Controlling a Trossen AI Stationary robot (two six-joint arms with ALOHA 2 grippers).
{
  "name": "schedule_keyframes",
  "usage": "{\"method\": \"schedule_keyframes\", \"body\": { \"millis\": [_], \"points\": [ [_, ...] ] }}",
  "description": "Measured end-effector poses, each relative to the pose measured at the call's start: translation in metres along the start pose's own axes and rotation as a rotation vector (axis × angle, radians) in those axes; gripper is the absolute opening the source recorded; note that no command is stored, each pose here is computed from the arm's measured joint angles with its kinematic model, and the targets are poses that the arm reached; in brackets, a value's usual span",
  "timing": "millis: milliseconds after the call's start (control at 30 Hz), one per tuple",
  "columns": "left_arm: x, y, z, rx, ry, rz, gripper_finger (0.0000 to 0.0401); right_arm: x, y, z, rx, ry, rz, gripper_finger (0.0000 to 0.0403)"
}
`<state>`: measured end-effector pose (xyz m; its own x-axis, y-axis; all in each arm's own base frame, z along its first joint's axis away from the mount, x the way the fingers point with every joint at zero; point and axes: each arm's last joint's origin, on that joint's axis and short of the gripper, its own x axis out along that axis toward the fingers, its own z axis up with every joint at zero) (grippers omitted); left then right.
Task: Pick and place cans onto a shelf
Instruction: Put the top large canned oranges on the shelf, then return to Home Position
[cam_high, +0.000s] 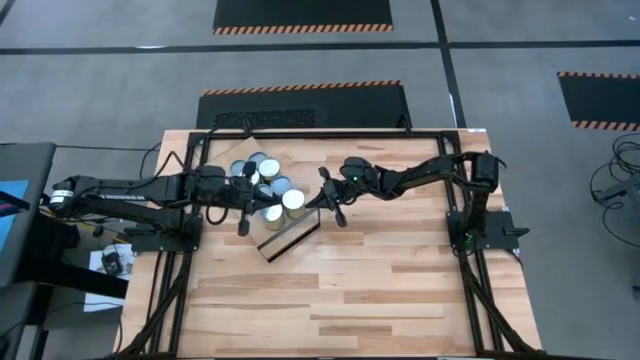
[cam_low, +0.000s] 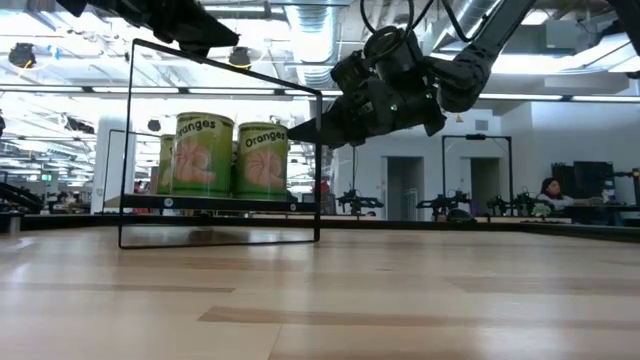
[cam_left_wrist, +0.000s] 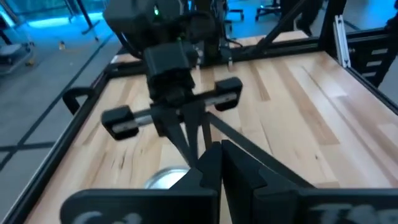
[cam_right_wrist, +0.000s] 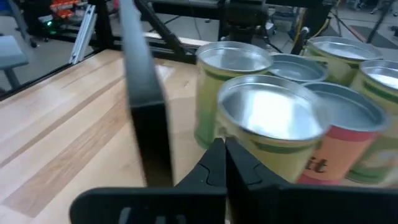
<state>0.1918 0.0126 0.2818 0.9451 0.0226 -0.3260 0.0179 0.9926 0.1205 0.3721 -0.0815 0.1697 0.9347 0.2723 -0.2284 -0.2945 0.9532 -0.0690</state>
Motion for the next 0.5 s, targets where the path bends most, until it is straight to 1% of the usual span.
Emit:
{"method": "schedule_keyframes", "body": {
  "millis": [100, 167, 233, 333, 400, 500],
  "points": [
    [0.002, 0.0, 0.0, 0.009, -0.047, -0.006, 0.0, -0.004, 0.0, 0.002, -0.003, 0.011, 0.0, 0.0008],
    [0.005, -0.002, -0.007, 0.015, -0.089, -0.03, 0.0, -0.014, -0.002, 0.008, 0.002, 0.017, -0.014, 0.0008],
    [0.008, -0.004, -0.018, 0.028, -0.1, -0.038, 0.0, -0.026, -0.003, 0.011, 0.006, 0.043, -0.034, 0.0005],
    [0.01, -0.005, -0.029, 0.037, -0.132, -0.033, 0.0, -0.05, 0.001, 0.014, -0.015, 0.082, -0.102, 0.0005],
    [0.008, -0.005, -0.036, 0.037, -0.147, -0.027, 0.0, -0.069, 0.006, 0.018, -0.04, 0.072, -0.15, 0.0005],
    [0.004, -0.004, -0.042, 0.028, -0.183, -0.011, 0.0, -0.096, 0.018, 0.017, -0.066, 0.047, -0.186, 0.0005]
  ]
}}
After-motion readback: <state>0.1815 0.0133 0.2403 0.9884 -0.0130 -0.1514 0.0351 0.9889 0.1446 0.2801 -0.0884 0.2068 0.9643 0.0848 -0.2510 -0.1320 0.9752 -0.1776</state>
